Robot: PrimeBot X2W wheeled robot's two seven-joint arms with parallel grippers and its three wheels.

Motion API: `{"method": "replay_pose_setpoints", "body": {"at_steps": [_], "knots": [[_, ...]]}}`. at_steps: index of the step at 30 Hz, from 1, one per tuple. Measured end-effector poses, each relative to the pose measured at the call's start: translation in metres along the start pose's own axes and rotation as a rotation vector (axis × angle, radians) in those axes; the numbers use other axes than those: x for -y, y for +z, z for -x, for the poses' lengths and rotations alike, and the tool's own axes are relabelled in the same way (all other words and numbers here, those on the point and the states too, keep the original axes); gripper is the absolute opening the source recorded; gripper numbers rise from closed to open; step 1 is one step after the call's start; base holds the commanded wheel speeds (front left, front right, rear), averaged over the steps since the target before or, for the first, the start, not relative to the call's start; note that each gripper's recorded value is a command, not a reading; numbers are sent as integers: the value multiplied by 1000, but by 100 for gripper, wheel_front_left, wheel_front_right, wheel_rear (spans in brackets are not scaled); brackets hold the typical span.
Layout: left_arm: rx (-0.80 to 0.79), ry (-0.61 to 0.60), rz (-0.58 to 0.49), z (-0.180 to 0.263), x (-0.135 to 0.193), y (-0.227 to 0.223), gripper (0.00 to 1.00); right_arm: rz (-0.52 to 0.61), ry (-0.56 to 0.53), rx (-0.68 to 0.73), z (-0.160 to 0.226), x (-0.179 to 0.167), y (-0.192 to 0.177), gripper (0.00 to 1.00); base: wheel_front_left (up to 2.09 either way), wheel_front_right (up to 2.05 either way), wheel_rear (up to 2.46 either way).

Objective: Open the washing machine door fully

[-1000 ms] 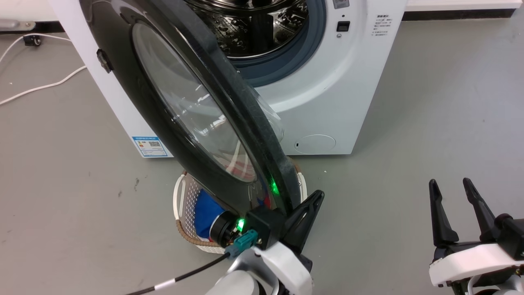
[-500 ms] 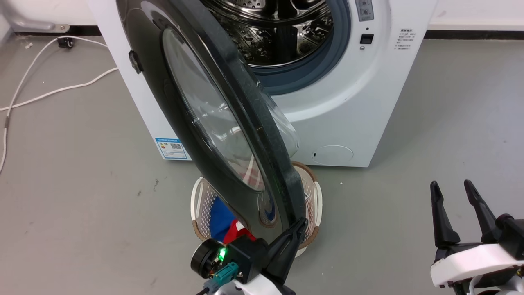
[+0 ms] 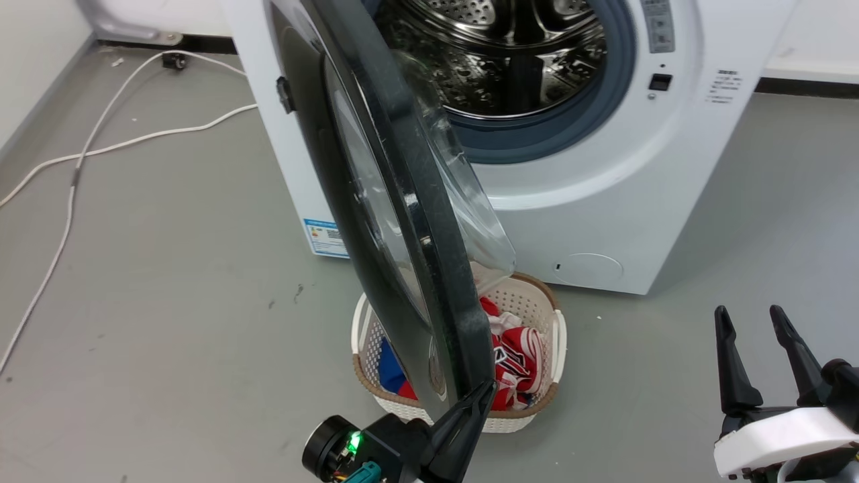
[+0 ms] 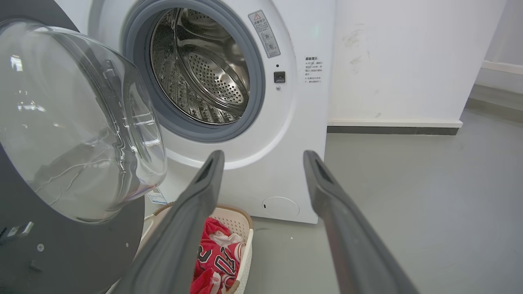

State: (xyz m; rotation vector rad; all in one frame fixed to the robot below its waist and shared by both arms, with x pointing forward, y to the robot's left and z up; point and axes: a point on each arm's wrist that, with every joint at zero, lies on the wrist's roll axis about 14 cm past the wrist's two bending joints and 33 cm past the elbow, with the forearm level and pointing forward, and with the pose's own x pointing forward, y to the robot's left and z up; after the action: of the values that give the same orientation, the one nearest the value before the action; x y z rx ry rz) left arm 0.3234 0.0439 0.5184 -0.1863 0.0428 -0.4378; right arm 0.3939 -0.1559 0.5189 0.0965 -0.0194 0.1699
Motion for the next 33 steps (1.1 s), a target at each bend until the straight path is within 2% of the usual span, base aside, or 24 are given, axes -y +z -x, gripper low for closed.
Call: {"method": "replay_pose_setpoints", "body": {"at_steps": [15,26,33], "knots": [[70,191,-24,29,-41,19,0,-14,117,0,-24,-40,-2,100,0,0,0],[140,507,-46,80,-115,36,0,-17,230,0,-43,-79,-3,100,0,0,0],[141,650,-84,110,-164,41,0,-21,255,-10,-48,-88,-6,100,0,0,0]]}}
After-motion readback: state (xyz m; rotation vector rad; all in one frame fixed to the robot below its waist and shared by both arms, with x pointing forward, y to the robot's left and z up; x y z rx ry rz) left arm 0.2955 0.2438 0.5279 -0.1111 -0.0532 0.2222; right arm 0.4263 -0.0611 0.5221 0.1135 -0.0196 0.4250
